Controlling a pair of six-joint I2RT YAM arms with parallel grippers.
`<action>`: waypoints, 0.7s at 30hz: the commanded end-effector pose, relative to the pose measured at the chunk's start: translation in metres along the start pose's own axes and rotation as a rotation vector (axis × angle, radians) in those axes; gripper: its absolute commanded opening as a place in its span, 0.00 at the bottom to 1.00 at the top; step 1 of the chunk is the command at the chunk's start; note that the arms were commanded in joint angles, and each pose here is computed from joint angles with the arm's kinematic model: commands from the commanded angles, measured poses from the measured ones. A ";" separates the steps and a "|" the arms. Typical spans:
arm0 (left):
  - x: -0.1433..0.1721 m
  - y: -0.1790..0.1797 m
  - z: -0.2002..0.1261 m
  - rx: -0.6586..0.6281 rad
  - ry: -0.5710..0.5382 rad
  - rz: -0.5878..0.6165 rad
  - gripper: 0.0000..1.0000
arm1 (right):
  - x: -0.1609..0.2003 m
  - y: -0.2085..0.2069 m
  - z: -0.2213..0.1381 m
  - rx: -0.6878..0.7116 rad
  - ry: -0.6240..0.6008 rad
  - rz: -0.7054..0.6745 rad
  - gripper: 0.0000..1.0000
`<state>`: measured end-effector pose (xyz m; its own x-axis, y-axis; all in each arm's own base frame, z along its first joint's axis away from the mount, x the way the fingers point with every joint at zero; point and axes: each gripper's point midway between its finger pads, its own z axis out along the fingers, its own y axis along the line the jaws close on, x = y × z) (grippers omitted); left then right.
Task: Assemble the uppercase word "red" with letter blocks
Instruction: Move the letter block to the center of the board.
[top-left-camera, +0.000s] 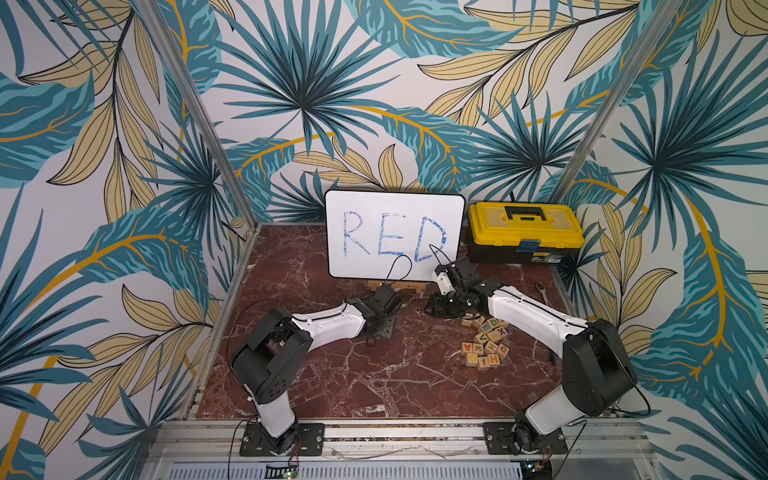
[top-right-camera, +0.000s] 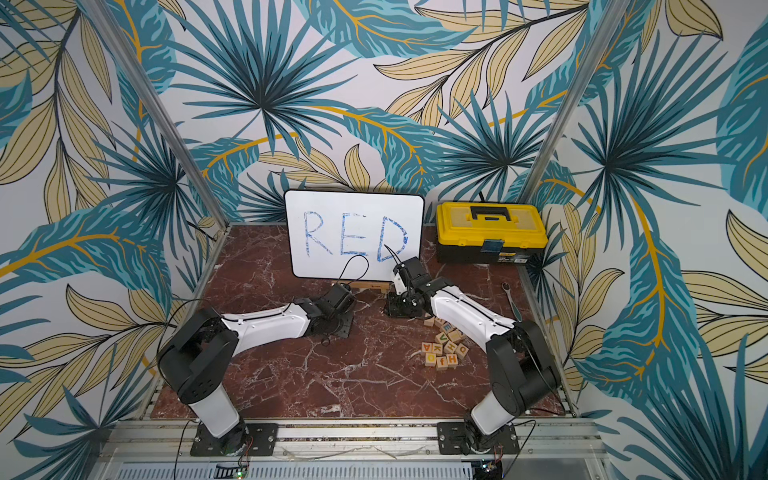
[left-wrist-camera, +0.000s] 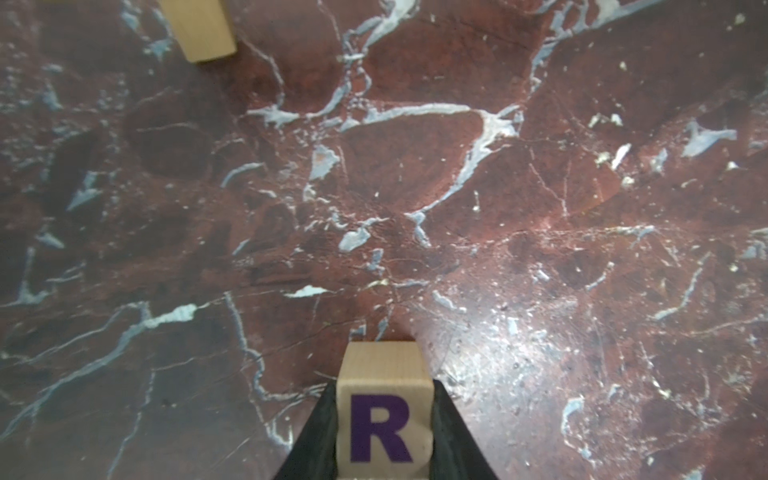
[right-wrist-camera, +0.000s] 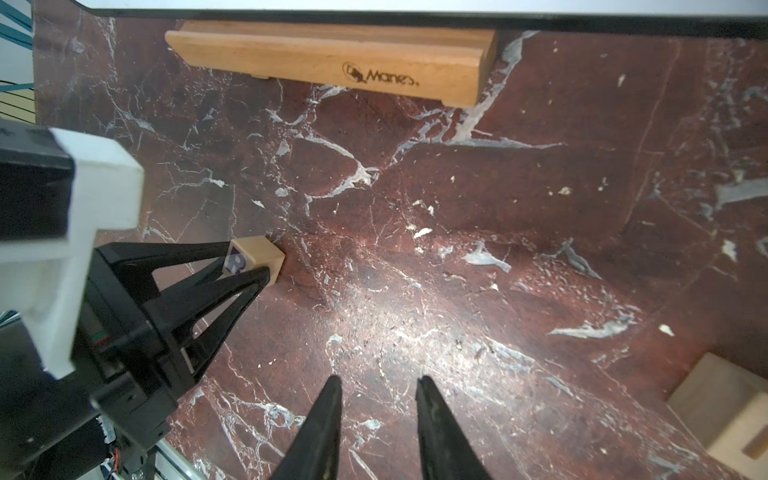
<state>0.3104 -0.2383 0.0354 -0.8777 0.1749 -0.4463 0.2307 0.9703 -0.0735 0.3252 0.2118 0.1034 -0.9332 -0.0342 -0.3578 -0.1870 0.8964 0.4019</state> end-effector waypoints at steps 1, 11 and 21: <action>0.022 0.022 0.004 -0.057 0.054 -0.024 0.31 | 0.010 -0.005 0.008 -0.003 0.034 -0.009 0.33; 0.043 0.049 -0.008 -0.131 0.065 -0.094 0.31 | 0.010 -0.006 0.011 0.000 0.036 -0.007 0.33; 0.051 0.072 -0.020 -0.179 0.040 -0.147 0.31 | 0.009 -0.006 0.012 0.002 0.036 -0.011 0.33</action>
<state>0.2846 -0.1752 0.0337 -0.8976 0.0426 -0.4388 0.0581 0.9981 -0.0220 0.3267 0.2130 0.1007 -0.9331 -0.0375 -0.3576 -0.1902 0.8955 0.4024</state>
